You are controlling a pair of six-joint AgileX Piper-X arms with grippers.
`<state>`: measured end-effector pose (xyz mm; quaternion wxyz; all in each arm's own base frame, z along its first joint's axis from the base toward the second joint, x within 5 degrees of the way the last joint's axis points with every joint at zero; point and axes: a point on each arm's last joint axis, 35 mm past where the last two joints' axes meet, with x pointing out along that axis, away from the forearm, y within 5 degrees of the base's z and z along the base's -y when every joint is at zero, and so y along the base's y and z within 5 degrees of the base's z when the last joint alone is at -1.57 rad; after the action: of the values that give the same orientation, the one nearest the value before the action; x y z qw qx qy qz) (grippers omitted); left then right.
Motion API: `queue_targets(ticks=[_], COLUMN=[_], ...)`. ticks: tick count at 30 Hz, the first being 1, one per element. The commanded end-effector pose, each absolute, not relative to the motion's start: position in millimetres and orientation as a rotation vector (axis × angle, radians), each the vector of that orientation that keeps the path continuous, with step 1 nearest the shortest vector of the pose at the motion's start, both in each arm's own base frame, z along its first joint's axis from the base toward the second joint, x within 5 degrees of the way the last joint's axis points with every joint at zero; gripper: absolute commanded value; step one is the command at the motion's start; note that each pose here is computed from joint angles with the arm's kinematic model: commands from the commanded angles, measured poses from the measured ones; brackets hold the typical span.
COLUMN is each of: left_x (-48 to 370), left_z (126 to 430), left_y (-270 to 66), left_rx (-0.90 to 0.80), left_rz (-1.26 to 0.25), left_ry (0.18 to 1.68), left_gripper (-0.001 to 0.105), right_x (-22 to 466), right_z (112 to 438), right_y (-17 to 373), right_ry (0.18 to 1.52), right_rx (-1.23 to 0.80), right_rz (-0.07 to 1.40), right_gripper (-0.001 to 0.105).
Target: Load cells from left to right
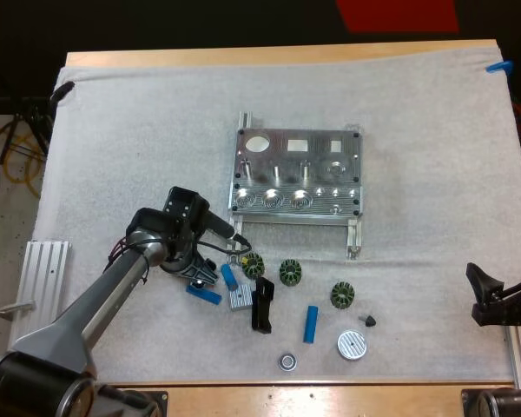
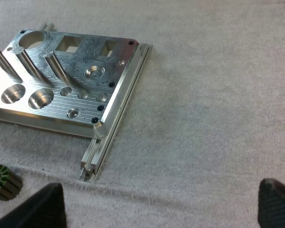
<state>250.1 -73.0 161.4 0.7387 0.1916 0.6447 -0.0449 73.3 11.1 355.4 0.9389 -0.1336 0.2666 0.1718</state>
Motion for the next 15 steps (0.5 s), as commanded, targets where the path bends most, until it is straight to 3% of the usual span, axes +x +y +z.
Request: queue_targets(ticks=[1,15], left_x=[248.9,233.3], left_z=[163.5,163.4], left_y=[-72.5,-66.9], left_rx=[0.459,0.510], left_rz=[-0.066,-0.058], left_ry=[1.419,1.563], left_gripper=[0.085,0.085], right_x=[72.2,72.2], right_z=[359.2,359.2], right_y=[11.4,11.4], right_ry=[0.530,0.530], right_rx=[-0.271,-0.271], right_rz=[0.358,0.358], right_gripper=[0.079,0.079])
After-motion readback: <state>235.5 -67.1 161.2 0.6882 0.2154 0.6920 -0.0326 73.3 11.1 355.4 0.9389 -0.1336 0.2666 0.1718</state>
